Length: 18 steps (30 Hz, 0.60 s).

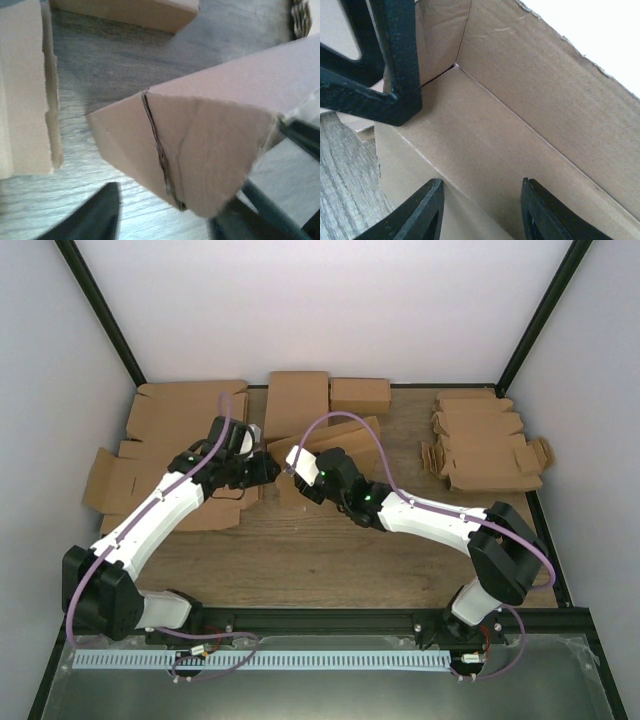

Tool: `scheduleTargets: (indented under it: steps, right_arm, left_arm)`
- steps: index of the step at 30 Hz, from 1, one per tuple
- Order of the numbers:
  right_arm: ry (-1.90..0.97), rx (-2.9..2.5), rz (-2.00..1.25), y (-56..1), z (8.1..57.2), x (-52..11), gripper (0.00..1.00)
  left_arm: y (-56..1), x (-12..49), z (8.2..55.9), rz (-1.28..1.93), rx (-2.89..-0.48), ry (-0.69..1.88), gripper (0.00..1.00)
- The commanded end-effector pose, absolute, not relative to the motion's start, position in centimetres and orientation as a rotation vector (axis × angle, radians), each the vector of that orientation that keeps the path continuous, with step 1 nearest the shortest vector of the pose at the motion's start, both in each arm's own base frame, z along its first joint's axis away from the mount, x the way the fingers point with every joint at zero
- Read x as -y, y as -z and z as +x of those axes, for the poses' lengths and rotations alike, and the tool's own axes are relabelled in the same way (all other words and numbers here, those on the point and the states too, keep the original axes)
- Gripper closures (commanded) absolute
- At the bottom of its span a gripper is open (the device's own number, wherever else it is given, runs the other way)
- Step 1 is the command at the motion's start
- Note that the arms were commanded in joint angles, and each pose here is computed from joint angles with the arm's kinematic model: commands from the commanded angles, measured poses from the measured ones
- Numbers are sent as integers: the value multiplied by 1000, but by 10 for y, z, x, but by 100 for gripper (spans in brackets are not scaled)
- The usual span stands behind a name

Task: Fold the paper box

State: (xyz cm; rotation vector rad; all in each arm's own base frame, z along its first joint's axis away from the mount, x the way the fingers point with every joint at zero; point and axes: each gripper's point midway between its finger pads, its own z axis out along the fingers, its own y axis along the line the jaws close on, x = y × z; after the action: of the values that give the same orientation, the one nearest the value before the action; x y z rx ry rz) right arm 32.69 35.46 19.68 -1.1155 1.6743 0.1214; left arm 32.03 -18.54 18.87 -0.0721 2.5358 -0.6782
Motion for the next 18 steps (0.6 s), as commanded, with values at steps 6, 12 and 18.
scheduleTargets:
  steps: [6, 12, 18]
  right_arm:
    - [-113, -1687, -1080, -200, 329, -351, 56]
    - [-134, -1686, -1074, -201, 329, -353, 56]
    - [-175, -1692, -1058, -208, 326, -355, 55]
  left_arm:
    - [-225, 182, 310, -63, -2507, 693, 3]
    - [-245, 159, 311, -176, -2384, 619, 0]
    - [-245, 168, 302, -253, -2333, 789, 33]
